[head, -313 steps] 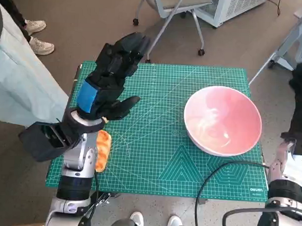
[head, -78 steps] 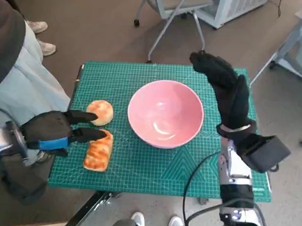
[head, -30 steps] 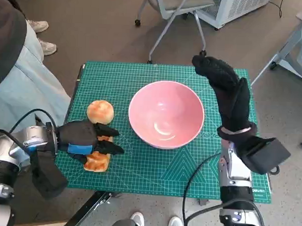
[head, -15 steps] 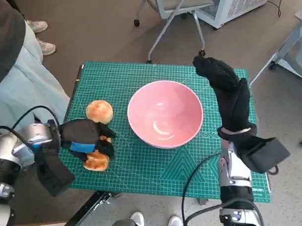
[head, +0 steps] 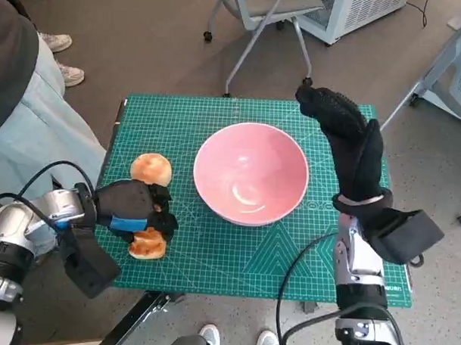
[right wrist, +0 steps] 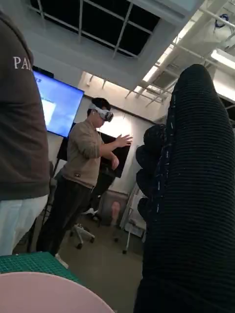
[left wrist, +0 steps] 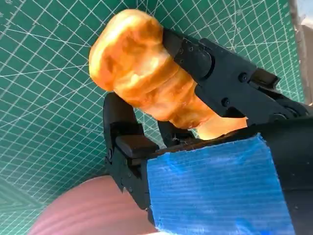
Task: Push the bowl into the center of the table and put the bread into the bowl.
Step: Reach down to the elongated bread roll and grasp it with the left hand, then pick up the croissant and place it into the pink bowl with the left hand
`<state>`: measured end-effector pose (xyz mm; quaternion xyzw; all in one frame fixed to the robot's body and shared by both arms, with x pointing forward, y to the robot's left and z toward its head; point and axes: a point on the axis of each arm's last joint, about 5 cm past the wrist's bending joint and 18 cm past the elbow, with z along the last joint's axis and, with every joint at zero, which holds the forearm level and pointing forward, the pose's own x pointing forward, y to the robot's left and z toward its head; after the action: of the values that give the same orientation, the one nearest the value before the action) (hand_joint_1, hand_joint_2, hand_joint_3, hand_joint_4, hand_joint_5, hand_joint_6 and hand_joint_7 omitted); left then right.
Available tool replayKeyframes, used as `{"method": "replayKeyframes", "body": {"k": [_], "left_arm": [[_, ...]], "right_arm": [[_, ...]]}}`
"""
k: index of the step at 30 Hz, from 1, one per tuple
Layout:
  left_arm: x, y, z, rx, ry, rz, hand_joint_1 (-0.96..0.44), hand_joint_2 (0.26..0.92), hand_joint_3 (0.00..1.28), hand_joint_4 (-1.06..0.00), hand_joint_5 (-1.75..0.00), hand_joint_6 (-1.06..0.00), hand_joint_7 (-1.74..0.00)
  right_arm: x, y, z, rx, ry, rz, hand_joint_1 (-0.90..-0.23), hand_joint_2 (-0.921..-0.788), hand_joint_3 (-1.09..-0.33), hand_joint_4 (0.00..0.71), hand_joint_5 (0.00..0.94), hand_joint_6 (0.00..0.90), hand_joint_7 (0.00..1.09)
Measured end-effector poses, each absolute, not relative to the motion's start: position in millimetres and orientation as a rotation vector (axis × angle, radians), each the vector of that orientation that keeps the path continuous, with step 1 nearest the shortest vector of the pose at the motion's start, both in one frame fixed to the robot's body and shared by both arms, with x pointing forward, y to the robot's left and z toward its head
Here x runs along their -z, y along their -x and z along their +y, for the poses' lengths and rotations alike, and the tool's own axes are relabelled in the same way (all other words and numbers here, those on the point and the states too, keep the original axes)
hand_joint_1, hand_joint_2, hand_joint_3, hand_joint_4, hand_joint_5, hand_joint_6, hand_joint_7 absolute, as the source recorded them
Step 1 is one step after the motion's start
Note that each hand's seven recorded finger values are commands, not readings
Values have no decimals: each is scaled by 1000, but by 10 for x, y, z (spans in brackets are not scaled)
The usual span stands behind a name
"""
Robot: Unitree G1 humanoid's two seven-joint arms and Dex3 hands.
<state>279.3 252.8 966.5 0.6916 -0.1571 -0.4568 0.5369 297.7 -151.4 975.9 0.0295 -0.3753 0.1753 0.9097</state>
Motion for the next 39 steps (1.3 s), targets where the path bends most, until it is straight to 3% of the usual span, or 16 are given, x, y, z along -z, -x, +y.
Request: {"method": "replayKeyframes", "body": {"k": [12,28,39], "left_arm": [[-9709,-2787,2541,1081,-1605,-344,-1,919,26,-710,-1041,-713,-1171],[-9818,-2724,2562,1056,-1549,-345,0,904,0,-759,-1044,-783,-1046],[-10150,-2656,2588,978,-1495,-453,1,881,0,-832,-934,-812,-1043]], "right_arm": [[-9757,-2979,-1519,-358,-77,-774,-687,-921,-808,161,0,34,570],[-9755,-2980,-1516,-370,-80,-772,-688,-921,-808,161,0,34,570],[-9749,-2980,-1523,-372,-81,-771,-688,-921,-807,161,0,34,571]]}}
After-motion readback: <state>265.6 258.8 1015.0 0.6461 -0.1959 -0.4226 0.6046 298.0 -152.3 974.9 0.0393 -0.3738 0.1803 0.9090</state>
